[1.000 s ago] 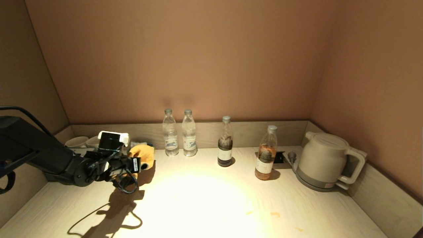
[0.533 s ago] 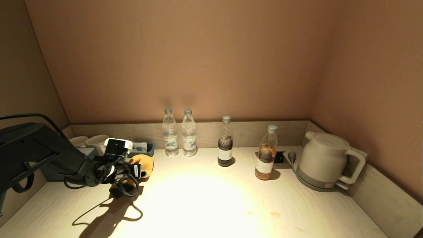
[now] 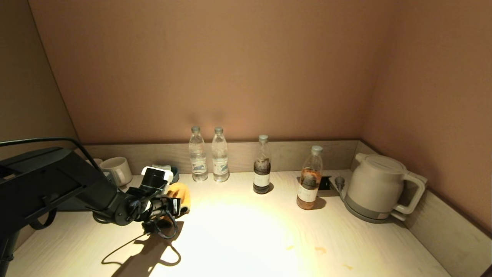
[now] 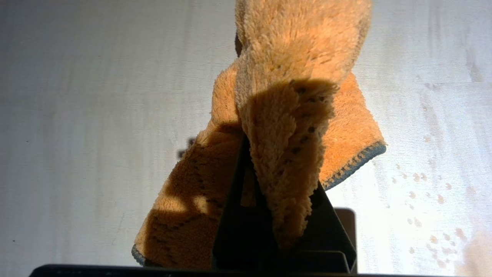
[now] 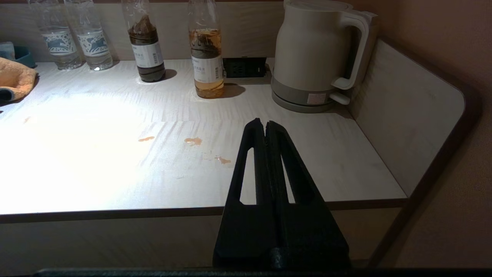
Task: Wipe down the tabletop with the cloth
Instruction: Sweep the stains on the table
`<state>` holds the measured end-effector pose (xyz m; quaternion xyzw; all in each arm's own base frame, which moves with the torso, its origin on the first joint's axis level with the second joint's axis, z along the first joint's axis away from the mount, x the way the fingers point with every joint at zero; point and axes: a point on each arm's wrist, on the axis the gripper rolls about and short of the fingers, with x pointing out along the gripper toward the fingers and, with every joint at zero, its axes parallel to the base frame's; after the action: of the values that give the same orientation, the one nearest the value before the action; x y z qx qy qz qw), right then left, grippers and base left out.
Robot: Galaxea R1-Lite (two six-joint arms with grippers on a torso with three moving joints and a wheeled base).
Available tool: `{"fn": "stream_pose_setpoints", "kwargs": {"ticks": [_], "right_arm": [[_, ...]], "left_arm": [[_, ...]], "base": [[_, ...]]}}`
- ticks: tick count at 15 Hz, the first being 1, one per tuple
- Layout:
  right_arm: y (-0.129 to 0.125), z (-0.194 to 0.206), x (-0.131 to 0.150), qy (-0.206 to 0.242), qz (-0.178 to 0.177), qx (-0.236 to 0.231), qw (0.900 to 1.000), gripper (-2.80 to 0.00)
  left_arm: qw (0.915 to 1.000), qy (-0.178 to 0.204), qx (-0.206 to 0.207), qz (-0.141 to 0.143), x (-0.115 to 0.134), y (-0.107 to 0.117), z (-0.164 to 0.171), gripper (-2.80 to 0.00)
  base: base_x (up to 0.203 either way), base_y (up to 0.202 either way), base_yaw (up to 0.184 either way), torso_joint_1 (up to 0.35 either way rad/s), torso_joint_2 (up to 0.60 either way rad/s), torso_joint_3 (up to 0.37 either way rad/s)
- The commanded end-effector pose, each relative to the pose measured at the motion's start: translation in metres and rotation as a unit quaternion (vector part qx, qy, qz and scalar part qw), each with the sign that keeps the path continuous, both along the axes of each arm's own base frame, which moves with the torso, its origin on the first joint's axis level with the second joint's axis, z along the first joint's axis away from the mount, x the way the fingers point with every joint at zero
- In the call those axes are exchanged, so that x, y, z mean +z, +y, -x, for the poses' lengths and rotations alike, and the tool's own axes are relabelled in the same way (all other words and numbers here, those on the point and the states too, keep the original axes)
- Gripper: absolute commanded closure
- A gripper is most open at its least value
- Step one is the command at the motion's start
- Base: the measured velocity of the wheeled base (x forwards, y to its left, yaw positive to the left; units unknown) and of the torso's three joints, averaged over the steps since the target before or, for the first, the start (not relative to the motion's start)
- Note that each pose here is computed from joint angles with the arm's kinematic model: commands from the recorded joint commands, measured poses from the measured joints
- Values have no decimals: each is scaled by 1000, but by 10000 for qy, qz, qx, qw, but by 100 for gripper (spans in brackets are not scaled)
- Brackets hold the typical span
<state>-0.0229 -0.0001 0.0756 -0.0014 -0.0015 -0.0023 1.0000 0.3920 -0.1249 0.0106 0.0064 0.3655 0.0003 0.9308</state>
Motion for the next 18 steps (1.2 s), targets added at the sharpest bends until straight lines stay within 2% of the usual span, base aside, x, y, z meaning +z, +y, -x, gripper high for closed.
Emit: {"fn": "stream_pose_setpoints", "kwargs": {"ticks": [1, 2, 3, 6, 9, 14, 18], "right_arm": [[0, 0, 0, 7, 2, 0, 10000, 0], [0, 0, 0, 7, 2, 0, 10000, 0], [0, 0, 0, 7, 2, 0, 10000, 0], [0, 0, 0, 7, 2, 0, 10000, 0], [0, 0, 0, 7, 2, 0, 10000, 0], [0, 0, 0, 7, 2, 0, 10000, 0], [0, 0, 0, 7, 2, 0, 10000, 0]], "left_arm": [[9999, -45, -147, 2, 3, -14, 7, 0], [9995, -56, -301, -8, 4, -27, 14, 0], [9995, -61, -306, 10, 5, -30, 16, 0], [9964, -71, -818, 187, 13, -76, 45, 0], [9928, -84, -1155, 306, 20, -102, 67, 0], [9896, -7, -1375, 414, 25, -117, 93, 0], [9841, -17, -1671, 604, 43, -130, 127, 0]], "base": [[0, 0, 0, 0, 0, 0], [0, 0, 0, 0, 0, 0], [0, 0, 0, 0, 0, 0], [0, 0, 0, 0, 0, 0], [0, 0, 0, 0, 0, 0], [0, 0, 0, 0, 0, 0], [0, 0, 0, 0, 0, 0]]}}
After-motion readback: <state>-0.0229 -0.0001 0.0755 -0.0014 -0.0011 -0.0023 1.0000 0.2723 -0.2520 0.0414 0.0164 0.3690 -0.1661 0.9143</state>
